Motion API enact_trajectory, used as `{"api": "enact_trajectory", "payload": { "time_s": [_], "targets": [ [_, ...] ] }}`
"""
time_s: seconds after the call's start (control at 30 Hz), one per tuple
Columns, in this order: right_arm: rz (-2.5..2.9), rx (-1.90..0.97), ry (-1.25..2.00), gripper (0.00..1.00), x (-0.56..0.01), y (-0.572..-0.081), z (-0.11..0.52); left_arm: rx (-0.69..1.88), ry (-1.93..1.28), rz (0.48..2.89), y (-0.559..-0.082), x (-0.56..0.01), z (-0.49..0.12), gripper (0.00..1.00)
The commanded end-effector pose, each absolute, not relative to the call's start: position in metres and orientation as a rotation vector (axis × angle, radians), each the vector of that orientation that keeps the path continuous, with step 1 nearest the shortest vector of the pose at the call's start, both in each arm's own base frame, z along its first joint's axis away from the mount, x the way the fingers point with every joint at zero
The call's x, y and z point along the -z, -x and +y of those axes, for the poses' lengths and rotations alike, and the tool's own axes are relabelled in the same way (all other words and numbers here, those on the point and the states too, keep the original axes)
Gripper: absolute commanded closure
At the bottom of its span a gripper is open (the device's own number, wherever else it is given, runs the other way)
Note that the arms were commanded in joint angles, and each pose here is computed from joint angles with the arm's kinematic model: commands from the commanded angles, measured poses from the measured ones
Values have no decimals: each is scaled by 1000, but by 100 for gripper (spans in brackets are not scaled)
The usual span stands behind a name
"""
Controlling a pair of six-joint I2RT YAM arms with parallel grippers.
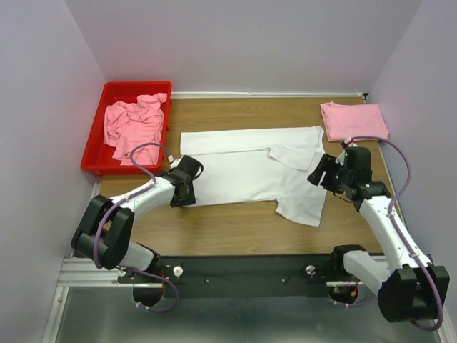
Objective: Fold and stack the t-shirts
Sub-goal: Fold the tshirt
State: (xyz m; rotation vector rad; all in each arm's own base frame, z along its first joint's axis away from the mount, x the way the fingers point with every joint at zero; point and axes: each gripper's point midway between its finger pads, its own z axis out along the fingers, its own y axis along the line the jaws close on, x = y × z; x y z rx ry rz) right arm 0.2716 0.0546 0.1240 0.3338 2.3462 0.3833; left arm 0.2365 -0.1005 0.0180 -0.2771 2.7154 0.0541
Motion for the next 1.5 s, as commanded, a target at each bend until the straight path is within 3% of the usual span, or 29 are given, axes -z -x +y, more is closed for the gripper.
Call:
{"api": "enact_trajectory", "payload": {
  "time_s": [0.0,0.13,0.4,0.47,0.77,1.07,1.47],
  "targets": [
    [2343,-356,-322,28,-126,-268,51,-143,279,2713,-237,-7,-91,53],
    [2340,-348,-327,28,-128,-270,50,-118,277,2717,-238,-7,-94,54],
    [2392,-218,-432,27,-107,-269,32,-117,273,2715,-236,-13,-93,94],
    [2439,-177,-478,25,-96,-267,27,-120,267,2706,-237,-18,-92,100],
    [2663,-78,-589,26,-53,-247,20,-7,207,2670,-243,-32,-104,100],
    [2693,-49,-664,49,-37,-251,4,84,164,2646,-244,-35,-114,100],
    [2709,-127,-749,59,-7,-252,5,97,167,2631,-246,-38,-115,100]
  ]
}}
